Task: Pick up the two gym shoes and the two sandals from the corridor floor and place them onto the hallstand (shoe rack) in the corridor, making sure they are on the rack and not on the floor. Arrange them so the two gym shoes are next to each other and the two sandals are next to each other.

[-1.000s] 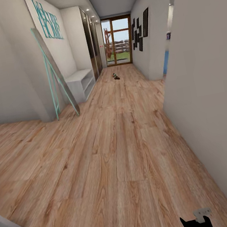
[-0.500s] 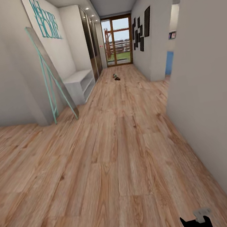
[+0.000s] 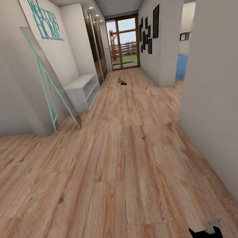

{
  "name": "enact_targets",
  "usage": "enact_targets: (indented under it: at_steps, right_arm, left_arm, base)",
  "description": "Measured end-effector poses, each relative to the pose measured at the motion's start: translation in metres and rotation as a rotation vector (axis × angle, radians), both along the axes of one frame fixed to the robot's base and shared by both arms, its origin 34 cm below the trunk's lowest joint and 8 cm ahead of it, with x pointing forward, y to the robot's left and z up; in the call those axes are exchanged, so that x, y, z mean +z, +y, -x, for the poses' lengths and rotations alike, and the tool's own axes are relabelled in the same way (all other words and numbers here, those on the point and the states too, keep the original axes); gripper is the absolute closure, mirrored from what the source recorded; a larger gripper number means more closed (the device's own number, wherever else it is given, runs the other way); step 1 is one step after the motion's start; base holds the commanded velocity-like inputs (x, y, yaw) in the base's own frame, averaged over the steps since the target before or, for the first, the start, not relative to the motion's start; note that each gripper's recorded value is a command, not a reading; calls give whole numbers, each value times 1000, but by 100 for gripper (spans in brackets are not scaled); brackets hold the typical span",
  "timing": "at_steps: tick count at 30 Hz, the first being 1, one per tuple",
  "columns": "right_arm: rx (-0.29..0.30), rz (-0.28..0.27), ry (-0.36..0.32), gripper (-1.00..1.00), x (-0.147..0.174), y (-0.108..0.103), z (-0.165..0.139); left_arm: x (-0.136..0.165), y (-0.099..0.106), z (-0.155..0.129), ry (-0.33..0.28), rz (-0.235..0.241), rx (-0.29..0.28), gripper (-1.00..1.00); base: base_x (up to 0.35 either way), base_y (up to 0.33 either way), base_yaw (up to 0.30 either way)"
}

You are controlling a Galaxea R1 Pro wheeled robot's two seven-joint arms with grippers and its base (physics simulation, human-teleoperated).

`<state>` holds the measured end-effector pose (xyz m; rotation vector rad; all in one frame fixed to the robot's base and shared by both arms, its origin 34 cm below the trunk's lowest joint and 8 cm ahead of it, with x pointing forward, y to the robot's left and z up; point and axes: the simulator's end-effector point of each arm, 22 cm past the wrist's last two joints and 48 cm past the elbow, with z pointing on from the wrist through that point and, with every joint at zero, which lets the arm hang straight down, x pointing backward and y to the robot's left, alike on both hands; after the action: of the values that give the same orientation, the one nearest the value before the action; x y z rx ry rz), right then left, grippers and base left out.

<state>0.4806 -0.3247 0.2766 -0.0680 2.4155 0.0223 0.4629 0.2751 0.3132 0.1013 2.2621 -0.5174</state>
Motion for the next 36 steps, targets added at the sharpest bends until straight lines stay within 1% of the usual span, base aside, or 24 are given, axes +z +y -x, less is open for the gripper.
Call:
enact_targets:
  at_steps: [36]
  right_arm:
    - [4, -10, 0, -100, -1, 8, 0]
  left_arm:
    - [0, -1, 1, 1, 1, 0, -100]
  base:
    - [339, 0, 0]
